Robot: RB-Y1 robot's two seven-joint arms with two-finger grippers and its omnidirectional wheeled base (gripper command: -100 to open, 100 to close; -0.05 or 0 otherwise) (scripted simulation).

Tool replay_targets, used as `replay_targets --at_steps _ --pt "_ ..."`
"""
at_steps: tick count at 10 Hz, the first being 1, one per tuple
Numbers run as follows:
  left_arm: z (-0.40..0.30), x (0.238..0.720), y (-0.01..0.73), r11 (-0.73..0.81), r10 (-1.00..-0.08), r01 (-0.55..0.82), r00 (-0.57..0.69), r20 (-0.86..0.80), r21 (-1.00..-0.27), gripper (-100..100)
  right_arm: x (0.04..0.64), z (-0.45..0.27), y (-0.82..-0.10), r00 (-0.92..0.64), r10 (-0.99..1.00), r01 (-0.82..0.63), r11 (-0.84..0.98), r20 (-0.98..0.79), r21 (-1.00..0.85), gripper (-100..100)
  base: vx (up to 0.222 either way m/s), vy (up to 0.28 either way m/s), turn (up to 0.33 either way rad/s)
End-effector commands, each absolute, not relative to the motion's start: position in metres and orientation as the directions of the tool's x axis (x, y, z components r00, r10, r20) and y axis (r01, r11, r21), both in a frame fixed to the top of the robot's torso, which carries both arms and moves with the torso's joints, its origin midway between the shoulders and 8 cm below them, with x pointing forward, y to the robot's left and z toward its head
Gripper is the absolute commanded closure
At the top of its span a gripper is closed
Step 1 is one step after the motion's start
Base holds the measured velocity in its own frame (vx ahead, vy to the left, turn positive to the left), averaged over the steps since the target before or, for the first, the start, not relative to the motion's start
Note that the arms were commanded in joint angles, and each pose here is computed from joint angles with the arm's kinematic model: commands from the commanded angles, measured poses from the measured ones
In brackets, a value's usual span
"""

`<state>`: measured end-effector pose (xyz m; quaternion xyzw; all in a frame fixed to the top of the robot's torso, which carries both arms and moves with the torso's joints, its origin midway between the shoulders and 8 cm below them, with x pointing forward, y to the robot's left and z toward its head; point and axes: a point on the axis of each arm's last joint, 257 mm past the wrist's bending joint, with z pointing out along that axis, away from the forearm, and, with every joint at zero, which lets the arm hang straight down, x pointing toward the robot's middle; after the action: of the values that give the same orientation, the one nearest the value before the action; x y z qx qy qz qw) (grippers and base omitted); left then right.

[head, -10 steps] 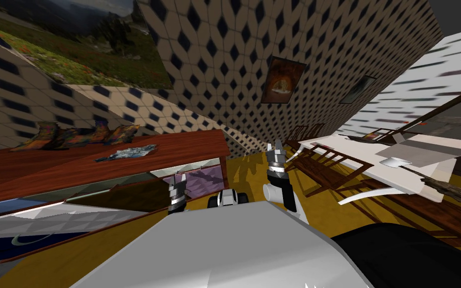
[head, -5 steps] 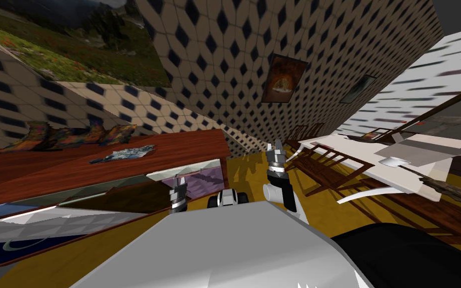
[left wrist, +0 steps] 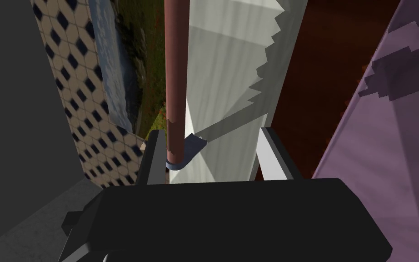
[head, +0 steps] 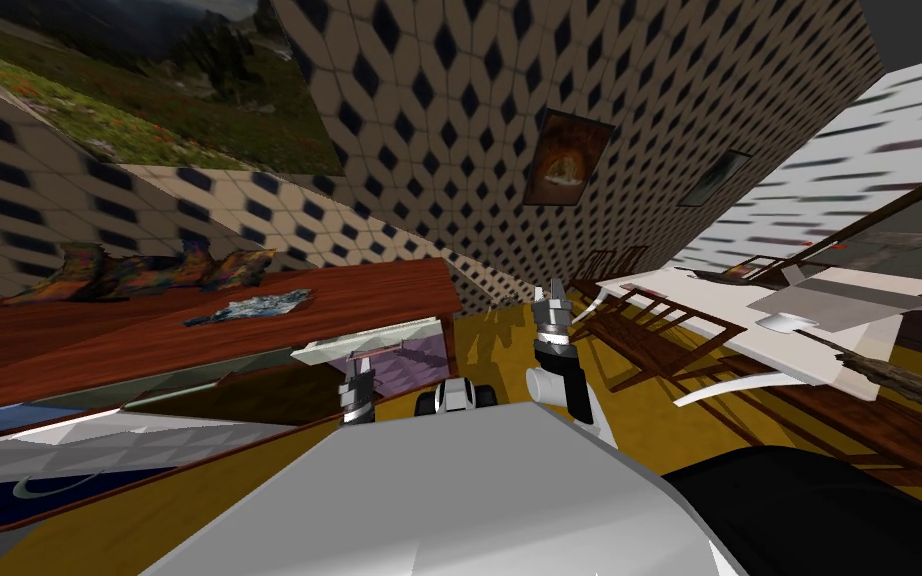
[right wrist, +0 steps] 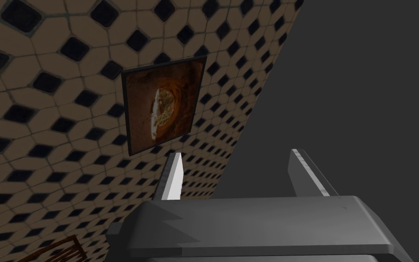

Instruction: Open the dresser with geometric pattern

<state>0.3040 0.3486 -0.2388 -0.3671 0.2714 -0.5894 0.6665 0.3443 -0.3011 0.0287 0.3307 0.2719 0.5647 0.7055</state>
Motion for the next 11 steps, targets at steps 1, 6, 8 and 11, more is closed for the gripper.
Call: replay_targets --at_steps 1,6,8,11 --pt "-0.23 0.315 0.36 0.031 -0.986 0.582 0.152 0.072 -0.813 100 0.344 0.029 -0.301 0.214 0.977 -0.617 0.143 -0.01 0.774 0 -0.17 -0.076 0.037" --pt "-0.232 0.329 0.384 0.041 -0.982 0.543 0.176 0.066 -0.839 -100 0.344 0.029 -0.301 0.214 0.977 -0.617 0.143 -0.01 0.774 0 -0.117 -0.053 -0.023" --pt "-0.228 0.344 0.422 0.081 -0.971 0.528 0.235 0.053 -0.845 -100 0.344 0.029 -0.301 0.214 0.977 -0.617 0.143 -0.01 0.774 0 -0.196 -0.054 -0.317" --pt "-0.217 0.36 0.459 0.115 -0.955 0.525 0.292 0.051 -0.844 -100 0.344 0.029 -0.301 0.214 0.977 -0.617 0.143 -0.01 0.774 0 -0.147 -0.055 -0.2"
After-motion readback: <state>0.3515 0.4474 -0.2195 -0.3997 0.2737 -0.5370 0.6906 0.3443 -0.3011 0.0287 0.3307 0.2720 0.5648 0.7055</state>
